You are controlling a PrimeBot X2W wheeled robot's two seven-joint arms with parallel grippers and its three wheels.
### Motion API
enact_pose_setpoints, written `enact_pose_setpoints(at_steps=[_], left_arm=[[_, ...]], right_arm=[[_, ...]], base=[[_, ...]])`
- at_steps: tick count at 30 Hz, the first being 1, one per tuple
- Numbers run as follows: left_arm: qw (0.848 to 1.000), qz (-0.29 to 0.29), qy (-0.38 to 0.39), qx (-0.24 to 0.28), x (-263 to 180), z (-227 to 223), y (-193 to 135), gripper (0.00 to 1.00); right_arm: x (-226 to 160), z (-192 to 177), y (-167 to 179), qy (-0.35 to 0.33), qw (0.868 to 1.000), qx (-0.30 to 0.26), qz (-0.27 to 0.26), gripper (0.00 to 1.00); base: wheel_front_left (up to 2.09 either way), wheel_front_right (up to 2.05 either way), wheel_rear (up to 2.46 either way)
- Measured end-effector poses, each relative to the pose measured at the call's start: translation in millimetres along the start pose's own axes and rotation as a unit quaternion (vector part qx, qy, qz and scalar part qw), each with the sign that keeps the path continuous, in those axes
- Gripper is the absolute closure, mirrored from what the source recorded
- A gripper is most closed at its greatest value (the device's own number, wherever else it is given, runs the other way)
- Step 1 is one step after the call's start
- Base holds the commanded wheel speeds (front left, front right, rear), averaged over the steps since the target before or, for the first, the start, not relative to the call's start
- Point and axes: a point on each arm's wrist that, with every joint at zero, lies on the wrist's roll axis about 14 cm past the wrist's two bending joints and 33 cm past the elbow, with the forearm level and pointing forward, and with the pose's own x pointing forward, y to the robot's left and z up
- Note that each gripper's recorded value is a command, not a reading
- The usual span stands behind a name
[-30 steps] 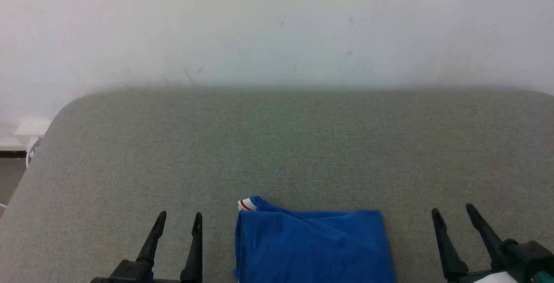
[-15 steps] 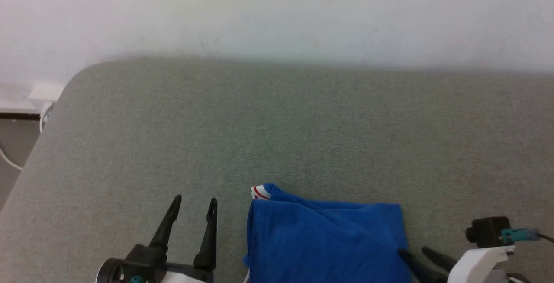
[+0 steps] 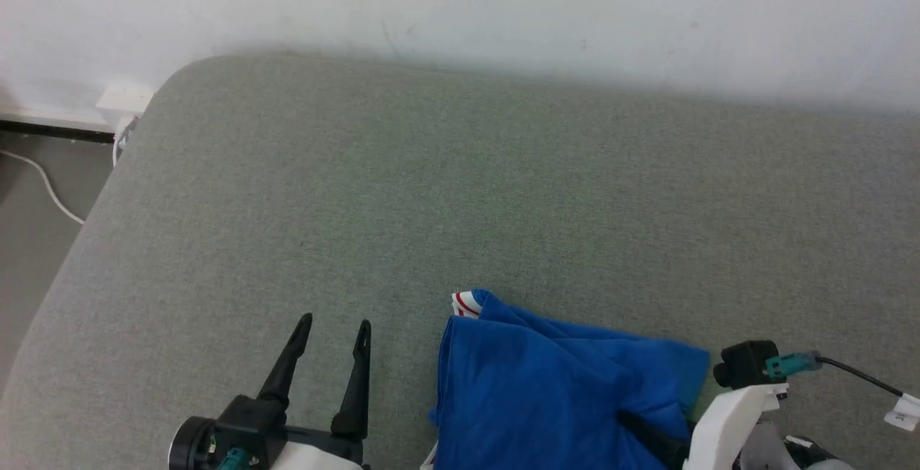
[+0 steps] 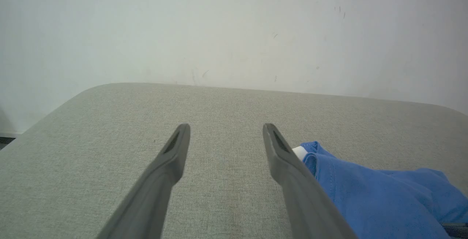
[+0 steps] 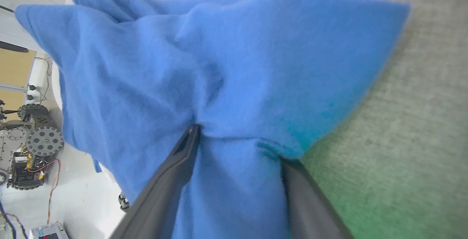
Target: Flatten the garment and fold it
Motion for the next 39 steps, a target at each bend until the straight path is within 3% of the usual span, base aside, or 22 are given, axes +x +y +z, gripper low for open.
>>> enact_pose_setpoints(at_steps=[5, 11, 14, 17, 22, 30, 39], left_arm=[[1.0, -0.002, -0.001, -0.001, -0.5, 0.5, -1.2, 0.0], [0.999, -0.036, -0.005, -0.007, 5.2, 1.8, -20.9, 0.0], [0.998, -0.065, -0.006, -0.012, 11.1, 1.8, -37.9, 0.0], [0.995, -0.096, -0.007, -0.018, 18.6, 1.5, -56.6, 0.0], [0.987, -0.158, -0.018, -0.029, 40.4, 6.5, -96.3, 0.0], [0.961, -0.271, -0.047, -0.034, 82.0, 16.5, -172.8, 0.0], [0.923, -0.377, -0.054, -0.055, 112.5, -2.0, -243.3, 0.0]], right_arm=[[5.5, 6.0, 1.2, -0.017, 0.999, -0.03, -0.006, 1.0], [-9.6, 28.3, -10.5, -0.049, 0.987, -0.147, -0.045, 1.0], [-29.2, 54.2, -27.7, -0.06, 0.967, -0.234, -0.087, 1.0], [-54.5, 79.8, -46.1, -0.06, 0.935, -0.322, -0.137, 1.0], [-101.0, 112.2, -73.0, -0.058, 0.891, -0.401, -0.207, 1.0], [-184.6, 142.1, -133.9, -0.05, 0.844, -0.428, -0.32, 1.0], [-275.9, 137.3, -244.8, -0.016, 0.812, -0.363, -0.456, 1.0]], base=[[0.0, 0.0, 0.0], [0.0, 0.0, 0.0], [0.0, 0.0, 0.0], [0.0, 0.0, 0.0], [0.0, 0.0, 0.0], [0.0, 0.0, 0.0], [0.0, 0.0, 0.0]])
